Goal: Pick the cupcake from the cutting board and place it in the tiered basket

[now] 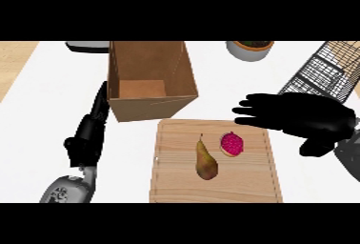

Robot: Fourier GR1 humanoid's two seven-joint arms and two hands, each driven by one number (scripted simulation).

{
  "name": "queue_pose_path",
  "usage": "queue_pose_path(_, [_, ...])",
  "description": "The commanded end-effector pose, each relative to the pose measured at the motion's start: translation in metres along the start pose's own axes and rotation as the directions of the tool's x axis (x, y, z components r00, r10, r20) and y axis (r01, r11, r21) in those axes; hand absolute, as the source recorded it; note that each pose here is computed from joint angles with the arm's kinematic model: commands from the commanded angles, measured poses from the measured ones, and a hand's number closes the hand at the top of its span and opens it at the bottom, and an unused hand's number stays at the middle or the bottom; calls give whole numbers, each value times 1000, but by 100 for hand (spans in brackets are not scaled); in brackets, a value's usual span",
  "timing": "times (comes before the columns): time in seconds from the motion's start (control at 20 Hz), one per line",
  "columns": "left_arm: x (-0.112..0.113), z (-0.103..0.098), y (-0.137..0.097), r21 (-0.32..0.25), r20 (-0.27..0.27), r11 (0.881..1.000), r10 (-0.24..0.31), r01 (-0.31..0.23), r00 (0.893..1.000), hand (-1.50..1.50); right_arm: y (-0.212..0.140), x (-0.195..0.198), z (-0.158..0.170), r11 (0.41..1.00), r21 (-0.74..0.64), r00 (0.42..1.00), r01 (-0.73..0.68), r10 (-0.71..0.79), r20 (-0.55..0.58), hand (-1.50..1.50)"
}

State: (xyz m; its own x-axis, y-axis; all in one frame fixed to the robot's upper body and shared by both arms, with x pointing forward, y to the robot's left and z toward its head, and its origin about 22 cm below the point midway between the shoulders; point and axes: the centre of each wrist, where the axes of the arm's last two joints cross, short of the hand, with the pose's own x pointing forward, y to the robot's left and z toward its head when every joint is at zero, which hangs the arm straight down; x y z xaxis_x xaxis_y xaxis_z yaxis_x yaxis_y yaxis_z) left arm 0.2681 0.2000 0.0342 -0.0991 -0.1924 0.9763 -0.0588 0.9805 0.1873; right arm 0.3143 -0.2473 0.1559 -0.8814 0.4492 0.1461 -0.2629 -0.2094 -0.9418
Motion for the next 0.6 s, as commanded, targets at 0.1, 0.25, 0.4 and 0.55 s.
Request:
queue_pose_path(0.1, [-2, -1, -9, 1, -16, 1000, -2, 2, 1000, 0, 10, -14, -8, 1000, 6, 999, 29, -29, -37, -150])
queue_pose_path(0.25, [-1, 1, 6, 3, 1, 1000, 5, -5, 1000, 0, 20, -19, -10, 997, 27, 997, 68, -67, -43, -150])
queue_pose_path(0.4, [1, 4, 4, 0, 3, 1000, -1, 1, 1000, 0, 27, -25, -14, 994, 75, 995, 85, -81, -52, -150])
queue_pose_path(0.55, [4, -5, 17, -17, -16, 1000, 8, -8, 1000, 0, 23, -36, -6, 992, 73, 994, 104, -102, -27, -150])
